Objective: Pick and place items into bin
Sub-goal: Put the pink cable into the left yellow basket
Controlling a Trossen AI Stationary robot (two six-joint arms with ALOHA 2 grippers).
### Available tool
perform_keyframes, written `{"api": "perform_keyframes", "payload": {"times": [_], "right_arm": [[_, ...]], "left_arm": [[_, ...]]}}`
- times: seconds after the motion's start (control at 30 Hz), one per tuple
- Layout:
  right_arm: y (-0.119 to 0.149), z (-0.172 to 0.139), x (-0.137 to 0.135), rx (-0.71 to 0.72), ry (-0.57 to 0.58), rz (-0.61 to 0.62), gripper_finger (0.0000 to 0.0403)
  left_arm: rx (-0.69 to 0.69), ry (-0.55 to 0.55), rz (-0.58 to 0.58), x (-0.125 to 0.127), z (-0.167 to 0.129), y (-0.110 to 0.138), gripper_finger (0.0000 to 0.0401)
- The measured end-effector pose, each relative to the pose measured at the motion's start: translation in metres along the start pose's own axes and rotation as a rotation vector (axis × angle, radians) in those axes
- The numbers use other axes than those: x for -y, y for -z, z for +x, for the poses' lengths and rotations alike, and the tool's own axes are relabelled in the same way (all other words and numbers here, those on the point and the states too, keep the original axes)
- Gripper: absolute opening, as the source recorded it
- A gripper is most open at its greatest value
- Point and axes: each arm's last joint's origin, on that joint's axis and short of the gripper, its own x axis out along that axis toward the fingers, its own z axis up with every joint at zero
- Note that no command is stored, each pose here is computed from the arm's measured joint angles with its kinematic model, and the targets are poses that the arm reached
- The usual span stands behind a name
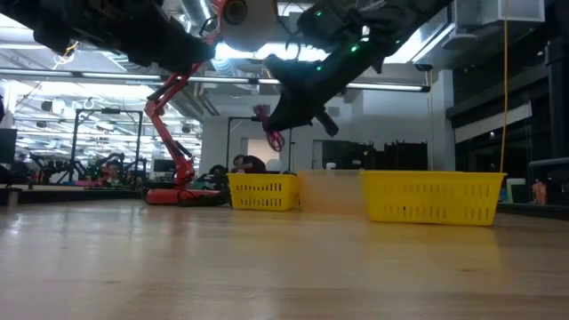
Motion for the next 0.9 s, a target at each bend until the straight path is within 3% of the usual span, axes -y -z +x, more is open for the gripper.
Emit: {"api": "perform_keyframes", "payload": {"times": [0.33,0.9], "right_arm": [[-0.002,0.014,0.018,-0.059,0.059,0.131,0.0000],[0.006,0.021,0.022,-0.060,0.129,0.103,0.0000]], "left_arm": [[-0.059,0.008,0.001,0.001,0.000,0.006,0.0004],[-0.055,0.007,0.001,0.001,0.000,0.005,0.0008]]}}
